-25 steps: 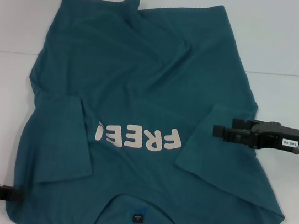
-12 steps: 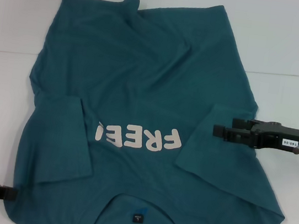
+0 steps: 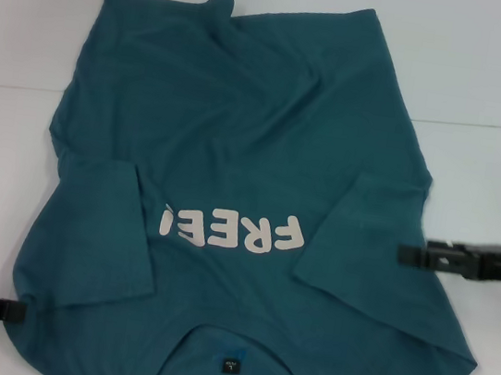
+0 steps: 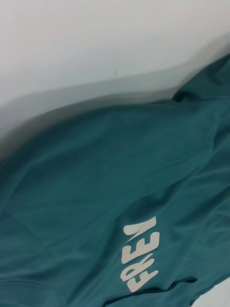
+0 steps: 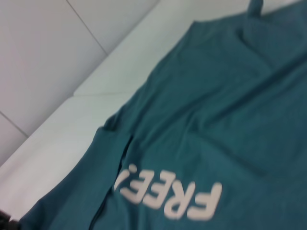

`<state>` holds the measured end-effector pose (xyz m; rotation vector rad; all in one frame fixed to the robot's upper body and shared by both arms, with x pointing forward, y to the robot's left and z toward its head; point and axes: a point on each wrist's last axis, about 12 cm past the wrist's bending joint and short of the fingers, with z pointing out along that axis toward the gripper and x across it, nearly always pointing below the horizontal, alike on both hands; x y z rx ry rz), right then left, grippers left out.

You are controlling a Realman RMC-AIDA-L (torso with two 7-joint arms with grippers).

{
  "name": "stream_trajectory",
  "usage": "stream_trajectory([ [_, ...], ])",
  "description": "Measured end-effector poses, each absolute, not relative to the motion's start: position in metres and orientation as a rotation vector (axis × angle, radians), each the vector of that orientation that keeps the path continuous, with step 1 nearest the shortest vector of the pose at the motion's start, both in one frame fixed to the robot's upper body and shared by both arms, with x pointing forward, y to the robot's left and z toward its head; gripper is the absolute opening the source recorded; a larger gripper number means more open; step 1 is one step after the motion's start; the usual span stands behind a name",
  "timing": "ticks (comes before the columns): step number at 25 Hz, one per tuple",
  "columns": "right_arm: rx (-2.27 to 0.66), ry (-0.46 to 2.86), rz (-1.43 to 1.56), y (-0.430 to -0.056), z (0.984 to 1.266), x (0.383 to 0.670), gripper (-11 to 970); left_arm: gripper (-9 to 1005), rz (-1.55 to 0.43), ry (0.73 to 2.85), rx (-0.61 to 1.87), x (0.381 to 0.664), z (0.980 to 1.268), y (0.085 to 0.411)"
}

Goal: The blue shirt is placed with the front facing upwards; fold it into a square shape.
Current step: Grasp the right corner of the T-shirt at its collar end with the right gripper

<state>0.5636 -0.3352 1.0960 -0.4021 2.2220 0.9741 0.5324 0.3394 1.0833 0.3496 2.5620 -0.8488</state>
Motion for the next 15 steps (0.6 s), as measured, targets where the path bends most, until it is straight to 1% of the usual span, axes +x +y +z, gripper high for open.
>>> stream_trajectory([
  [9, -0.202, 2.367, 1.134, -0.374, 1.094, 0.523, 833, 28, -0.854, 2.563, 0.339, 0.531, 1.082, 0.339],
  [15, -0.096, 2.431, 1.120, -0.389, 1.084, 0.505, 830, 28, -0.864, 2.565, 0.338, 0.530, 1.081, 0.338],
])
